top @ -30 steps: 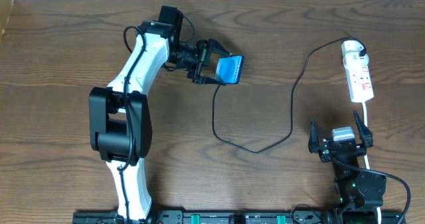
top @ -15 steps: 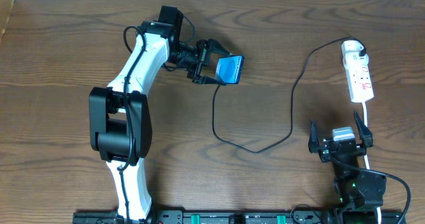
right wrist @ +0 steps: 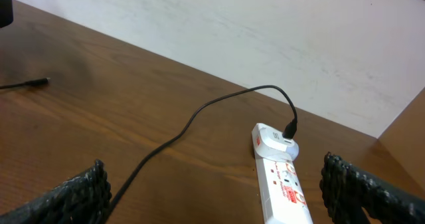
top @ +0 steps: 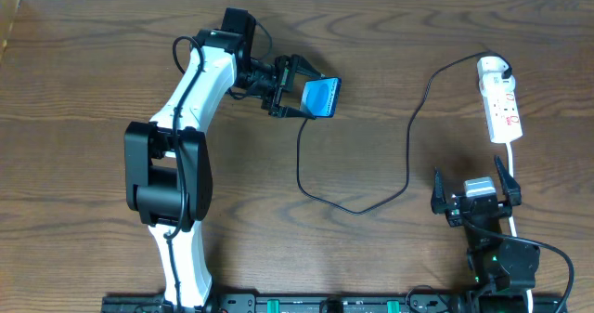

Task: Plug charger to phone and switch on socket

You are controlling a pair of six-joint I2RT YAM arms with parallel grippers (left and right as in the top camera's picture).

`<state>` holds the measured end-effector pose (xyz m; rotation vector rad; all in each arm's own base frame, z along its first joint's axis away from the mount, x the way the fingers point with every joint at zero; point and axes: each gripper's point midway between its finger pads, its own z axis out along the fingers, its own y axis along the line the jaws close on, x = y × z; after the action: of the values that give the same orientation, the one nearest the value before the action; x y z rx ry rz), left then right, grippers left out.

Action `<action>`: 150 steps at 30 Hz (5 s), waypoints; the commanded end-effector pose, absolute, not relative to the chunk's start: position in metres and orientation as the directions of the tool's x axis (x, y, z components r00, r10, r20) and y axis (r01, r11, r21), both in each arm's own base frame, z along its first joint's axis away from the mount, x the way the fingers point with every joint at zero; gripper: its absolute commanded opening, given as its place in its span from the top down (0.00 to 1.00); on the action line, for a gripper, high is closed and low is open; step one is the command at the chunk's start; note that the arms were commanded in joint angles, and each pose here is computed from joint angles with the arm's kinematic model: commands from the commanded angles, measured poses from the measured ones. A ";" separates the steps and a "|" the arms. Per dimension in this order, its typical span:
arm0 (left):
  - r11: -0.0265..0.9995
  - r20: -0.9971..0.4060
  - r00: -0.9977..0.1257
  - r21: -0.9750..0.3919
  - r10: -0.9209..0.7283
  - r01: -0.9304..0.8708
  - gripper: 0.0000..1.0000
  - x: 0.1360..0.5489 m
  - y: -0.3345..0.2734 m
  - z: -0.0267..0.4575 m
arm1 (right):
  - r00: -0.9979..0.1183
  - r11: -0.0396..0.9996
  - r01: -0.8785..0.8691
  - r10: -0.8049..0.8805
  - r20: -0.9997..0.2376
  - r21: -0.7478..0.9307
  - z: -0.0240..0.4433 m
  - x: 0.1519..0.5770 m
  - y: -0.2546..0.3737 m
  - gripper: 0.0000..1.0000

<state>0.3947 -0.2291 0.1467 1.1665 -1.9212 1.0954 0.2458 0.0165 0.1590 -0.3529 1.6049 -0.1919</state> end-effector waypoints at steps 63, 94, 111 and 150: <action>0.264 0.804 -0.432 -0.349 -0.409 -0.899 0.37 0.395 -0.227 0.156 | -0.033 0.939 -0.113 -0.330 -0.943 -0.325 0.158 0.246 0.018 0.01; 0.264 0.804 -0.432 -0.349 -0.409 -0.899 0.37 0.395 -0.227 0.156 | -0.033 0.939 -0.113 -0.330 -0.943 -0.325 0.158 0.246 0.018 0.01; 0.264 0.804 -0.432 -0.349 -0.409 -0.899 0.37 0.395 -0.227 0.156 | -0.033 0.939 -0.113 -0.330 -0.943 -0.325 0.158 0.246 0.018 0.01; 0.264 0.804 -0.431 -0.349 -0.409 -0.899 0.37 0.395 -0.227 0.156 | -0.033 0.939 -0.113 -0.330 -0.943 -0.325 0.158 0.246 0.018 0.01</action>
<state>0.3968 -0.2250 0.1388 1.2028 -1.9623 1.0619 0.2458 0.0165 0.1590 -0.3529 1.6049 -0.1919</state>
